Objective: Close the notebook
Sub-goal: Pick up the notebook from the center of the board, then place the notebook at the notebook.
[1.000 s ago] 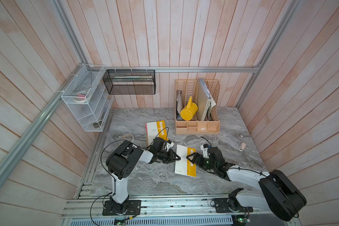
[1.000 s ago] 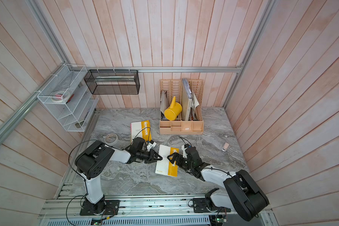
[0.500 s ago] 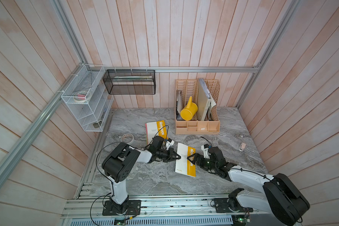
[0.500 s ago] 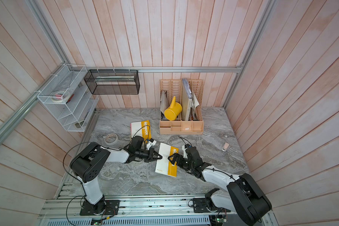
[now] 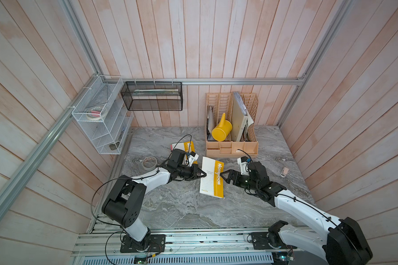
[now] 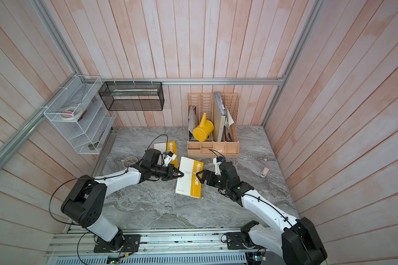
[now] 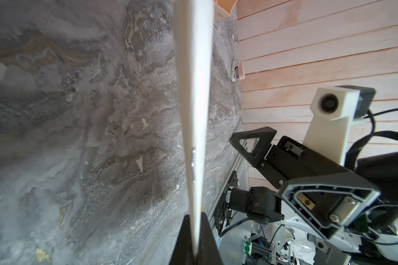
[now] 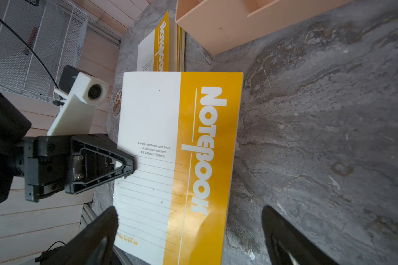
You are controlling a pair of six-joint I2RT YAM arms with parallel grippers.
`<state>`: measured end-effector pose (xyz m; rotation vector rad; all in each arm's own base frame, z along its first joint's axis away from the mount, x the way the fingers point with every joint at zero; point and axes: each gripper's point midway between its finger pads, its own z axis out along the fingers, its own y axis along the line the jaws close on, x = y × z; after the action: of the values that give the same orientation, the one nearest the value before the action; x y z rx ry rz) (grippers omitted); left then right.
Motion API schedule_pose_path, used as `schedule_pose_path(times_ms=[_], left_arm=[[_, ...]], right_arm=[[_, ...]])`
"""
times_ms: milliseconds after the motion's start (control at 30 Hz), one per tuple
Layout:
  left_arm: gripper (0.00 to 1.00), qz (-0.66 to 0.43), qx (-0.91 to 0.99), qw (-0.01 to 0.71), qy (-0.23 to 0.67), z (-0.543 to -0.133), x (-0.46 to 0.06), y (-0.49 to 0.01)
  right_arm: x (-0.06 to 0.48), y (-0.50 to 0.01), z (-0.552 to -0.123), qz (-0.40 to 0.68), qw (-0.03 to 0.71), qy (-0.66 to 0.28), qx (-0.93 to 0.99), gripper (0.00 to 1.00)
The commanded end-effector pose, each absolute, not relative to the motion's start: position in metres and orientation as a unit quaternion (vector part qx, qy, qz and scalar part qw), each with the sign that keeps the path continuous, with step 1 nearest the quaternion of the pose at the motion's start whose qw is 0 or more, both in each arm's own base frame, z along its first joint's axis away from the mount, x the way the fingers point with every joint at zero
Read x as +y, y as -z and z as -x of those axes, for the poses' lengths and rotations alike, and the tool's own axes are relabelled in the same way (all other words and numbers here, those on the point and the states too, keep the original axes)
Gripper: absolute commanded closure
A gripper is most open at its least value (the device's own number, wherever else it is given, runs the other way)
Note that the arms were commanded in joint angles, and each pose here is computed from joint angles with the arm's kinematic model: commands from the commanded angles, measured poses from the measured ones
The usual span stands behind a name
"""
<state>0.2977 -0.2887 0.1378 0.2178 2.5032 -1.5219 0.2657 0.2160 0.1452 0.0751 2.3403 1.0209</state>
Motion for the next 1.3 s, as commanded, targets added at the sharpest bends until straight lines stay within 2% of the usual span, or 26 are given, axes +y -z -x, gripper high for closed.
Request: schedule_pose_path(times_ms=[0, 267, 567, 1000, 1267], left_arm=[[1.0, -0.089, 0.839, 0.126, 0.523, -0.305, -0.274, -0.169], [1.0, -0.056, 0.844, 0.168, 0.506, -0.345, -0.222, -0.199], [1.0, -0.02, 0.856, 0.184, 0.483, -0.395, -0.183, -0.197], [1.0, 0.008, 0.857, 0.179, 0.483, -0.455, -0.163, -0.183], [1.0, 0.022, 0.856, 0.162, 0.491, -0.47, -0.154, -0.163]], right_arm=[[0.217, -0.144, -0.268, -0.015, 0.286, -0.367, 0.885, 0.02], [0.223, -0.145, -0.273, -0.012, 0.283, -0.378, 0.881, 0.02], [0.23, -0.153, -0.28, -0.005, 0.287, -0.384, 0.878, 0.02], [0.245, -0.164, -0.299, 0.002, 0.284, -0.392, 0.875, 0.02], [0.251, -0.159, -0.304, 0.003, 0.276, -0.395, 0.876, 0.02]])
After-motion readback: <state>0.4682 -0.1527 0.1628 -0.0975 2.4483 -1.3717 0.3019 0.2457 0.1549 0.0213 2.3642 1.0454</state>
